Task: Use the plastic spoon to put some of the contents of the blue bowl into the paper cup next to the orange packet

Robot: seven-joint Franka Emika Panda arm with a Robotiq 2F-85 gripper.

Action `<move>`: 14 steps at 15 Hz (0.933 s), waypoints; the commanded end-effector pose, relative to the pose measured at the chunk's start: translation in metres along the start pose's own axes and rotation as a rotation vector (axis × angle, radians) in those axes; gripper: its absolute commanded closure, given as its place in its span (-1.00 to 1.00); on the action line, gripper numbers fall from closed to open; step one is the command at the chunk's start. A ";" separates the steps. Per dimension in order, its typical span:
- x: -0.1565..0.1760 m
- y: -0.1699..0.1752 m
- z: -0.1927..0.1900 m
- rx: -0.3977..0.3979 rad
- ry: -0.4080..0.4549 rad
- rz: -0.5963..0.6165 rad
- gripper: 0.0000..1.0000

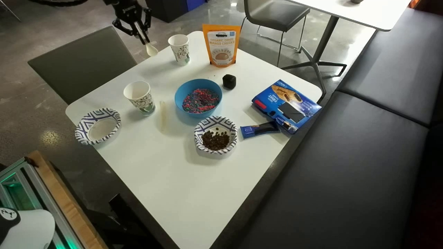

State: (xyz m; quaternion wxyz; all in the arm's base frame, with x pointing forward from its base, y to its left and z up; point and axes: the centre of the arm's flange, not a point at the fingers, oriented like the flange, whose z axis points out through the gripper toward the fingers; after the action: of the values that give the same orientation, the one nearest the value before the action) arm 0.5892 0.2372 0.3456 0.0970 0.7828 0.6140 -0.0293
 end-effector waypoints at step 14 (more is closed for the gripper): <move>-0.105 -0.024 0.032 0.019 0.025 0.247 0.93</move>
State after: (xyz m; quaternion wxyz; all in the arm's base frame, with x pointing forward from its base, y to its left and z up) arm 0.5382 0.1448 0.3254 0.0863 0.8516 0.5168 -0.0183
